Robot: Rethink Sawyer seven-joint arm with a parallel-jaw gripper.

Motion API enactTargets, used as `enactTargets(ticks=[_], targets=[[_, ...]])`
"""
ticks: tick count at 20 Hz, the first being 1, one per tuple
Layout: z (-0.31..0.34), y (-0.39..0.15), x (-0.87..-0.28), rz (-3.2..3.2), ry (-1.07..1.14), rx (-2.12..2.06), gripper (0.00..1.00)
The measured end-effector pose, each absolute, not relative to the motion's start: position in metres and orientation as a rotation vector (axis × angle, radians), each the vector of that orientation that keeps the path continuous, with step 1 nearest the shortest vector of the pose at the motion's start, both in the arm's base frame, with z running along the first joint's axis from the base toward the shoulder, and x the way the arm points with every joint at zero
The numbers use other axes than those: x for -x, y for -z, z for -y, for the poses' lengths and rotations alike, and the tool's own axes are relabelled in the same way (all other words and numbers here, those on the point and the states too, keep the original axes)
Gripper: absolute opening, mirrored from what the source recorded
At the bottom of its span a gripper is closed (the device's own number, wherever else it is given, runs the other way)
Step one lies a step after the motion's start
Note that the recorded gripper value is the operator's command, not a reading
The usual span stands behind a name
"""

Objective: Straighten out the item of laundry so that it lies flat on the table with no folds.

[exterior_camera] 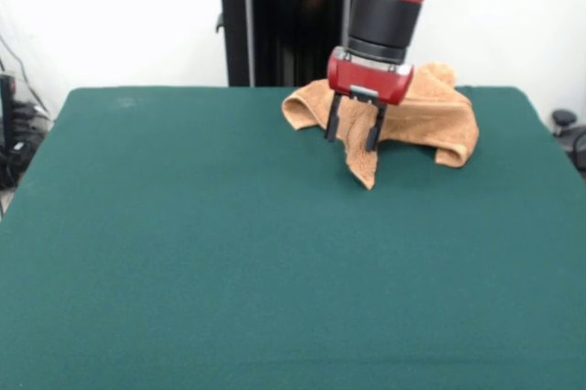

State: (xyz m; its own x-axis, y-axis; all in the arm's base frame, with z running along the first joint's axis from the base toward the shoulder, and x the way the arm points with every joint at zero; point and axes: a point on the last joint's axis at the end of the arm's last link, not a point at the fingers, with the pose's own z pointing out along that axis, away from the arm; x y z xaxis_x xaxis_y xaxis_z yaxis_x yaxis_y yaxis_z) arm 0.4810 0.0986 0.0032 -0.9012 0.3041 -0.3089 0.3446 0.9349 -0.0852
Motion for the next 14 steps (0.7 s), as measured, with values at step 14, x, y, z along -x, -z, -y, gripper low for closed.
enactTargets(ticks=[14], targets=[[-0.106,0.012,-0.481,-2.799,0.191,-0.443,1.0]])
